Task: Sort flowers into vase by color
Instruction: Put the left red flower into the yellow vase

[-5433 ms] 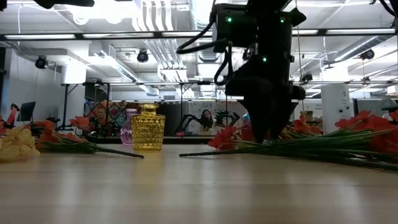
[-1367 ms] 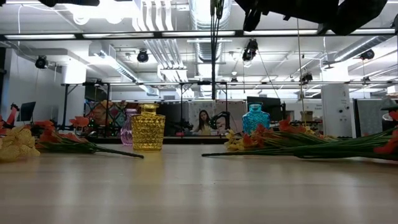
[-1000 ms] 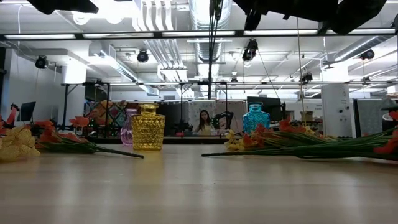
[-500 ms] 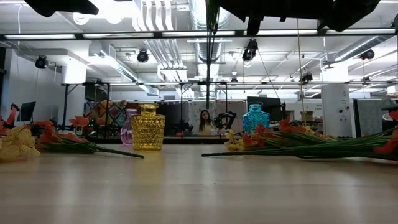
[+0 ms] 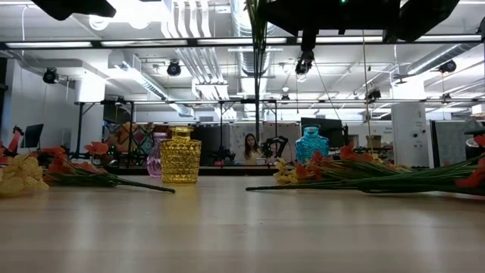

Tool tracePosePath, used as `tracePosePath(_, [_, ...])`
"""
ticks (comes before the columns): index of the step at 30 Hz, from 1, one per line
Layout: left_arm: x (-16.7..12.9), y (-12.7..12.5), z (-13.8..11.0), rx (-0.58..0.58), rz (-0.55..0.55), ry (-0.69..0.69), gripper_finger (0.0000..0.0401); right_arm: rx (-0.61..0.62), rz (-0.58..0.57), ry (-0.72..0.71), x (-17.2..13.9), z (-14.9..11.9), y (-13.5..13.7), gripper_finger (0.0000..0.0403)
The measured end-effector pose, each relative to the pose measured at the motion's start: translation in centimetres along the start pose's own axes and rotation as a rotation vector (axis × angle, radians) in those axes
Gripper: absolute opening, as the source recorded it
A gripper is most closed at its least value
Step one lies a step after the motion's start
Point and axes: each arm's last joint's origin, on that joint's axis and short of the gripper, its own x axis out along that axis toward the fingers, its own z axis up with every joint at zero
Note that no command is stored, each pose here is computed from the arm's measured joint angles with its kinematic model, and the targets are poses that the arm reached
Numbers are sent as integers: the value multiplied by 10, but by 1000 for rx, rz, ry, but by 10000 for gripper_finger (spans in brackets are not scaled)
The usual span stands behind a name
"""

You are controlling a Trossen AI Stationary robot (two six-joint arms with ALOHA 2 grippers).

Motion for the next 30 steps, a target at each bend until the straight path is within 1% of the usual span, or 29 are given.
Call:
tracePosePath(3, [0,-4,3,35,-65,-2,246,1,2,0,0,0,0,22])
tracePosePath(6, [-1,-9,10,106,-102,-63,246,3,2,-1,0,0,0,22])
tracePosePath(9, [-2,-15,17,174,-205,-102,246,1,2,10,0,-1,0,22])
tracePosePath(12, [-2,-19,17,260,-302,-125,246,3,3,25,0,-2,0,22])
tracePosePath(14, [-2,-20,17,304,-311,-135,246,6,3,27,0,-2,0,22])
tracePosePath(18, [3,-17,19,334,-304,-138,246,6,3,22,-1,-1,0,22])
tracePosePath(24, [15,-9,24,348,-370,-124,246,8,2,17,-1,1,-1,22])
tracePosePath(28, [28,-1,19,361,-401,-140,246,7,3,19,-2,3,-1,22])
tracePosePath(30, [33,6,17,349,-408,-144,246,4,3,28,-3,4,-1,22])
